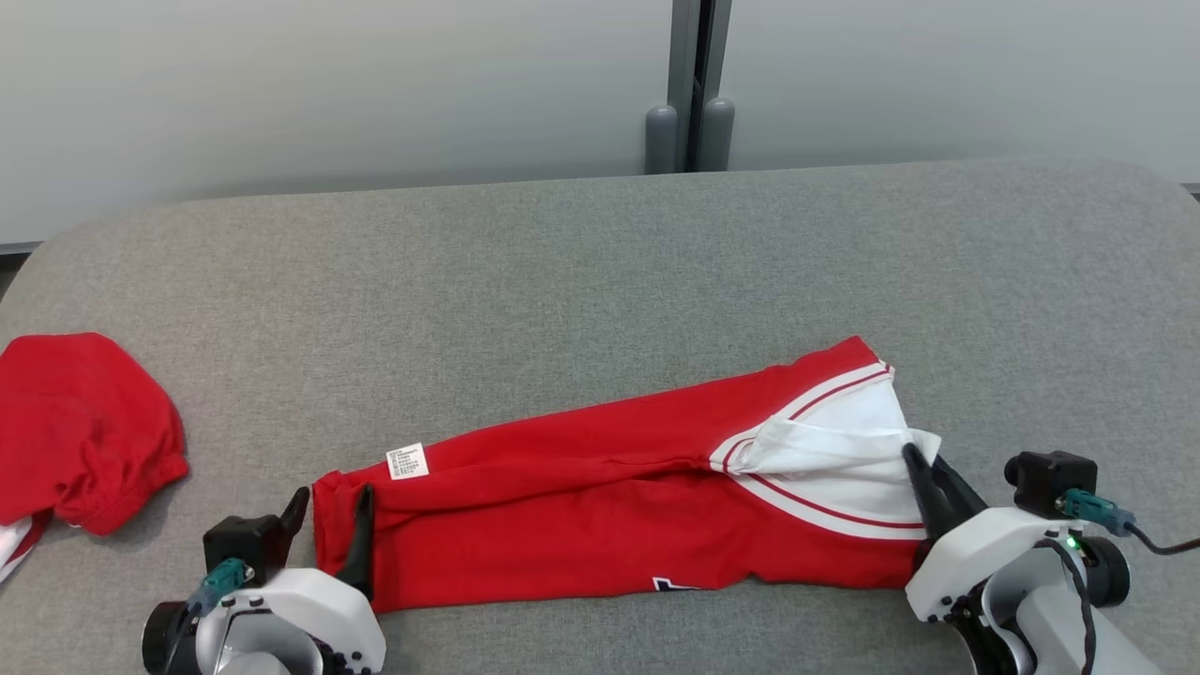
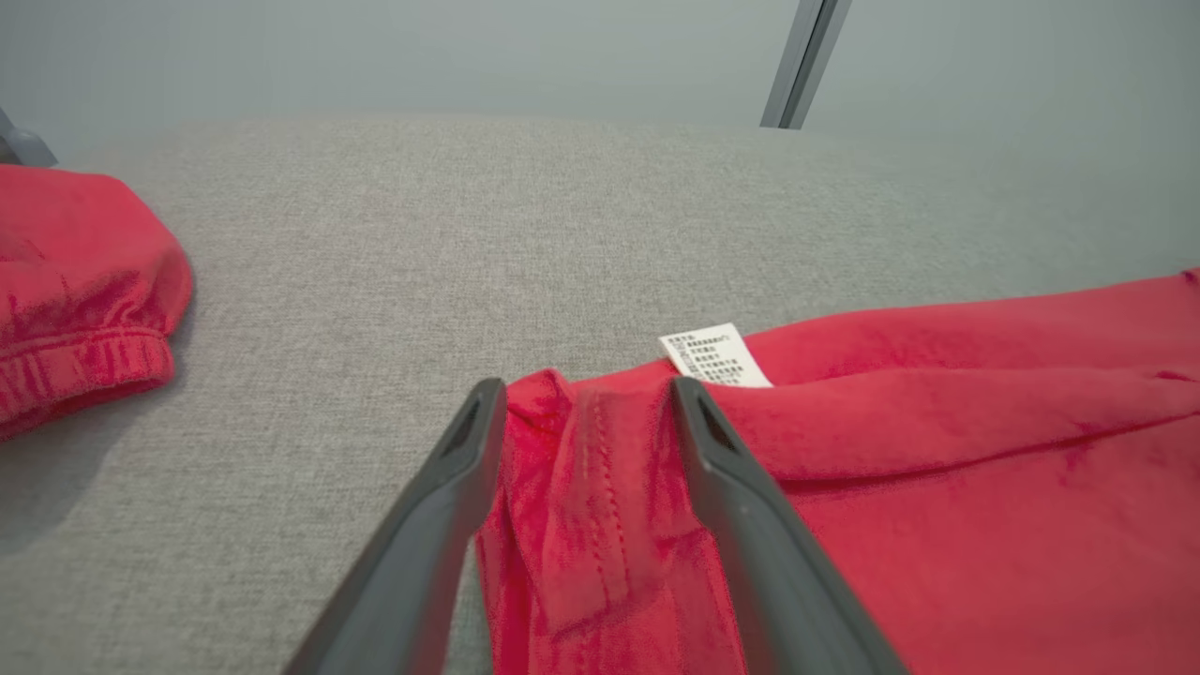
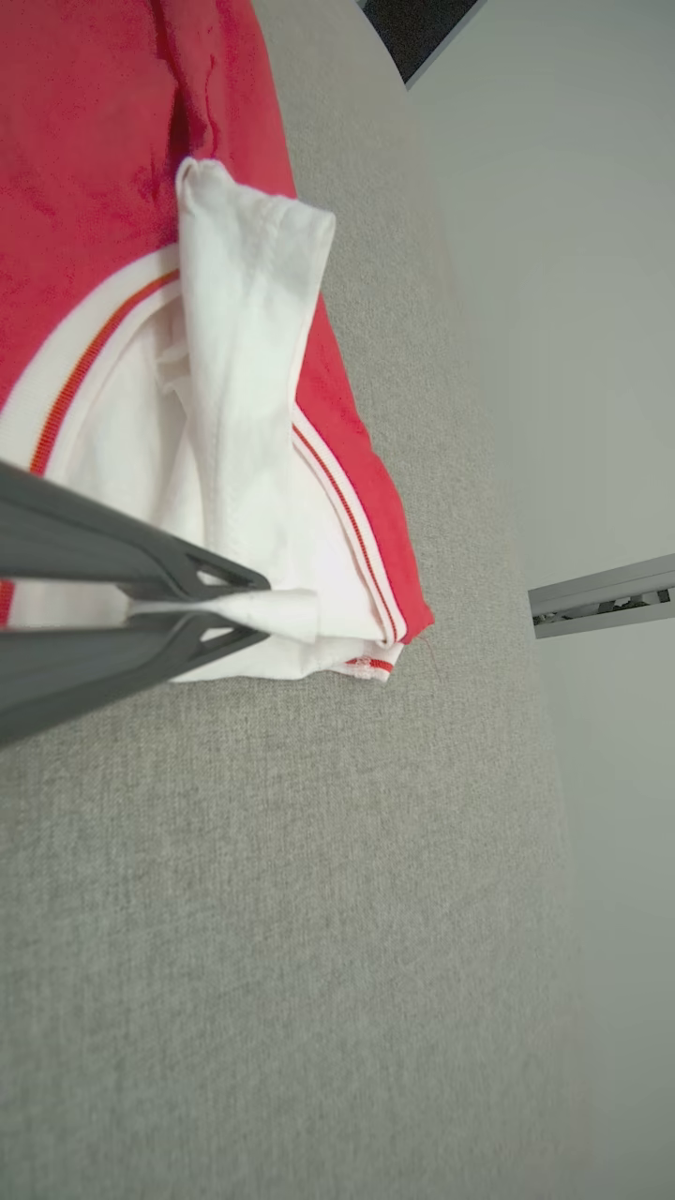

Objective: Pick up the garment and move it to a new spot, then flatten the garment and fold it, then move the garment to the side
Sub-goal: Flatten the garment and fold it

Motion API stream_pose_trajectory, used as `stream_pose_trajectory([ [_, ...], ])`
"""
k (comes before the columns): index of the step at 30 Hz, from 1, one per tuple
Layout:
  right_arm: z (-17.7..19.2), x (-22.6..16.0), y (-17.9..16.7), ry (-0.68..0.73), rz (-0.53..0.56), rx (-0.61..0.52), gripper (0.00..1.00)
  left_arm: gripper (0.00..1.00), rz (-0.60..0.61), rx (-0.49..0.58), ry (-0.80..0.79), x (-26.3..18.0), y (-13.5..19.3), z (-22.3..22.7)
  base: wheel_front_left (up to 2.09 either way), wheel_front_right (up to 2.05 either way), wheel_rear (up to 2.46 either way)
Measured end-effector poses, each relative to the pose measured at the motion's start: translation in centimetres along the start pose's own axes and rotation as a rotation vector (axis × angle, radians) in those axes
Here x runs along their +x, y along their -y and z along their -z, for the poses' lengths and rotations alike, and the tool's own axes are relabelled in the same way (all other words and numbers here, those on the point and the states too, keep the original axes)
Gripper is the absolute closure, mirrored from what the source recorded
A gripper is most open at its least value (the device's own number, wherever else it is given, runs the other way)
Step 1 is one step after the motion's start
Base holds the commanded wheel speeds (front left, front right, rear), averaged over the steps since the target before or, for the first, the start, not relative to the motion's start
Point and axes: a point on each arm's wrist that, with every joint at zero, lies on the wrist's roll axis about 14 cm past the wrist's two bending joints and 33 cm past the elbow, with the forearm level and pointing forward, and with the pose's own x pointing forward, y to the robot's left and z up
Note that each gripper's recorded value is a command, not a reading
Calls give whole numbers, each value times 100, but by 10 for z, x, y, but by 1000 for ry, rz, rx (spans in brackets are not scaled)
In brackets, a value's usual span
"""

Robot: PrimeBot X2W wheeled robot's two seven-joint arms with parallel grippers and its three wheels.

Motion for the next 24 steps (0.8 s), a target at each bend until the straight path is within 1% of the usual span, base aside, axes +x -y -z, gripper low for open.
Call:
stream_pose_trajectory([
  [3, 2, -3, -2, 5, 7, 29, 0, 0, -40, 2, 29, -11, -7, -2, 0, 0, 0],
  [5, -8, -3, 0, 37, 16, 46, 0, 0, -76, -1, 47, -21, -13, -2, 0, 0, 0],
  [7, -22, -2, 3, 83, 25, 48, 0, 0, -105, 0, 66, -30, -18, -3, 0, 0, 0],
  [10, -22, -1, 1, 84, 24, 40, 0, 0, -134, -6, 64, -42, -24, 3, 0, 0, 0],
  [17, 9, 14, -4, -52, 16, -21, 0, 0, -153, -14, 41, -52, -29, 15, 0, 0, 0],
  [21, 40, 17, -4, -182, 30, -16, 0, 0, -178, -25, 37, -54, -36, 17, 0, 0, 0],
  [24, 52, 21, -7, -244, 27, -18, 0, 0, -187, -30, 39, -53, -39, 16, 0, 0, 0],
])
